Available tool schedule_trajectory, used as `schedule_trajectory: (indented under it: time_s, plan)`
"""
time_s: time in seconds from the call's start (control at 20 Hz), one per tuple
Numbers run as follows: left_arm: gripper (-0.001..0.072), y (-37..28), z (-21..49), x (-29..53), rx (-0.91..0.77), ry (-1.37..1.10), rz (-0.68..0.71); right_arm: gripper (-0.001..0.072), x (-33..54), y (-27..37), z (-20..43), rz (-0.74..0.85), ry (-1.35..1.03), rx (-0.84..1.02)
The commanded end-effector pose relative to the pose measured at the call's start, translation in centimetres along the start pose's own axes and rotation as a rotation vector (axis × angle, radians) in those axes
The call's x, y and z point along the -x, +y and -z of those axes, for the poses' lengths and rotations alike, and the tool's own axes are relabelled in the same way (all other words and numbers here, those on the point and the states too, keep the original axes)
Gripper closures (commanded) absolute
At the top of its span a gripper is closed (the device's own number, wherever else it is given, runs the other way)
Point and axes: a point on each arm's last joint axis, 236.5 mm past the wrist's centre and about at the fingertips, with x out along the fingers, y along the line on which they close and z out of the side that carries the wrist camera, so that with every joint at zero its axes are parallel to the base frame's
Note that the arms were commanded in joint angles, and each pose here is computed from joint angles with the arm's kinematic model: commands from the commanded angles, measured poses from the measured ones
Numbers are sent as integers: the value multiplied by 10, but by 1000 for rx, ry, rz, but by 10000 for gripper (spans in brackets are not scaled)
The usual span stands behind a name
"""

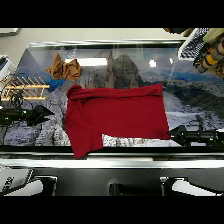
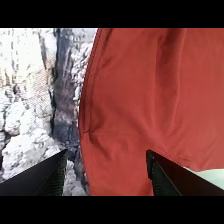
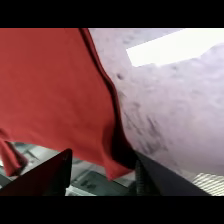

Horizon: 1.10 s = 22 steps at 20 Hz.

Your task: Fold the clothes and pants, and hang the long-sleeved shirts on hangers.

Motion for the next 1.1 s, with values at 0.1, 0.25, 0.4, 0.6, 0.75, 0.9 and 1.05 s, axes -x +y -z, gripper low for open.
schedule_trajectory:
  time_s: [0.1, 0.25, 0.4, 0.6, 0.75, 0.9, 1.05]
  plan:
    - [161, 1, -3, 0, -1, -15, -5, 373, -10, -8, 5, 1, 14, -15]
    - [161, 2, -6, 0, 0, -25, -8, 446, -10, -8, 5, 0, 15, -13]
    - [161, 2, -6, 0, 0, -24, -8, 601, -9, -5, 9, -11, 33, -5]
    - [161, 10, 3, -7, 0, -9, -13, 688, -8, -1, 13, -23, 48, 7]
    - [161, 24, 19, -24, -11, 32, -19, 688, -8, -2, 12, -21, 40, 3]
    - [161, 34, 29, -41, -14, 69, -7, 688, -8, -1, 12, -23, 42, 2]
    - [162, 35, 29, -53, -11, 87, 30, 688, -8, -1, 13, -25, 45, 2]
